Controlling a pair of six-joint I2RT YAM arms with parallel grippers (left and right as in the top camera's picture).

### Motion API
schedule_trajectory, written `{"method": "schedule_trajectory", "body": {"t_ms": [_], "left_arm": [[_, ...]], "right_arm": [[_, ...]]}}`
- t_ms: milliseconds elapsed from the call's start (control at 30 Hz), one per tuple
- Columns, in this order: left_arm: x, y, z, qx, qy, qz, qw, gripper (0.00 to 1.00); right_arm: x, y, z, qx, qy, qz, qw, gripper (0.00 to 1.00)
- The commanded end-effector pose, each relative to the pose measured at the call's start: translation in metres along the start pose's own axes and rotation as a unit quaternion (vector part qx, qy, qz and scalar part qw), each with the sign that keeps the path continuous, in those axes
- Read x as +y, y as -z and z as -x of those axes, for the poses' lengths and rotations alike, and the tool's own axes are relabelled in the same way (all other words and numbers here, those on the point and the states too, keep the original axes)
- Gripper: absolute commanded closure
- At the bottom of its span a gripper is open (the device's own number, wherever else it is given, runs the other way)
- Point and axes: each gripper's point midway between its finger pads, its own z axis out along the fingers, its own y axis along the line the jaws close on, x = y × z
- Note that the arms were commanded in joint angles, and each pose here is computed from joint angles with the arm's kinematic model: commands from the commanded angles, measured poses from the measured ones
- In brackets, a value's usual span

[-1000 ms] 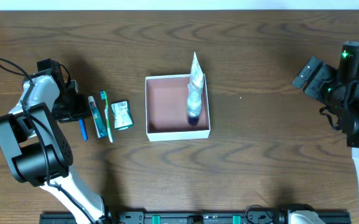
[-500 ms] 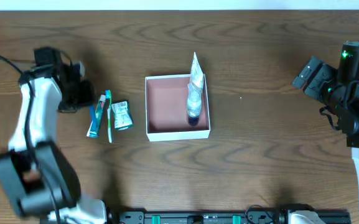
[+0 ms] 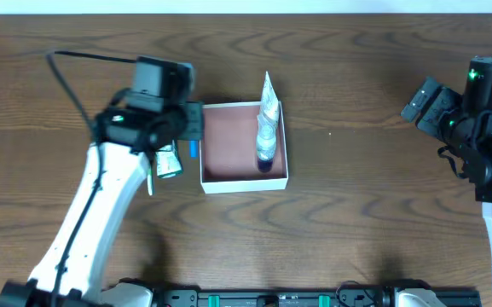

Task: Pack container
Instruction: 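Carry the razor into the box and release it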

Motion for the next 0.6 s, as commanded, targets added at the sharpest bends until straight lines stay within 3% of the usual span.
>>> {"method": "schedule_trajectory", "body": {"t_ms": [0, 233, 433, 533, 567], "left_arm": [[-0.003, -0.035, -0.02, 0.041, 0.071, 0.024, 0.996, 0.87], [-0.016, -0.097, -0.049, 0.109, 0.074, 0.039, 0.991, 0.87], [0.005, -0.123, -0.064, 0.133, 0.081, 0.099, 0.983, 0.86], [0.008, -0.125, -0.065, 0.133, 0.079, 0.108, 0.982, 0.83], [0.008, -0.125, -0.065, 0.133, 0.079, 0.108, 0.982, 0.77]], "right_arm": [[-0.002, 0.002, 0.003, -0.005, -0.009, -0.002, 1.0, 0.01], [-0.002, 0.002, 0.003, -0.005, -0.009, -0.002, 1.0, 0.01], [-0.002, 0.002, 0.003, -0.005, -0.009, -0.002, 1.0, 0.01], [-0.002, 0.002, 0.003, -0.005, -0.009, -0.002, 1.0, 0.01], [-0.002, 0.002, 0.003, -0.005, -0.009, -0.002, 1.0, 0.01]]}}
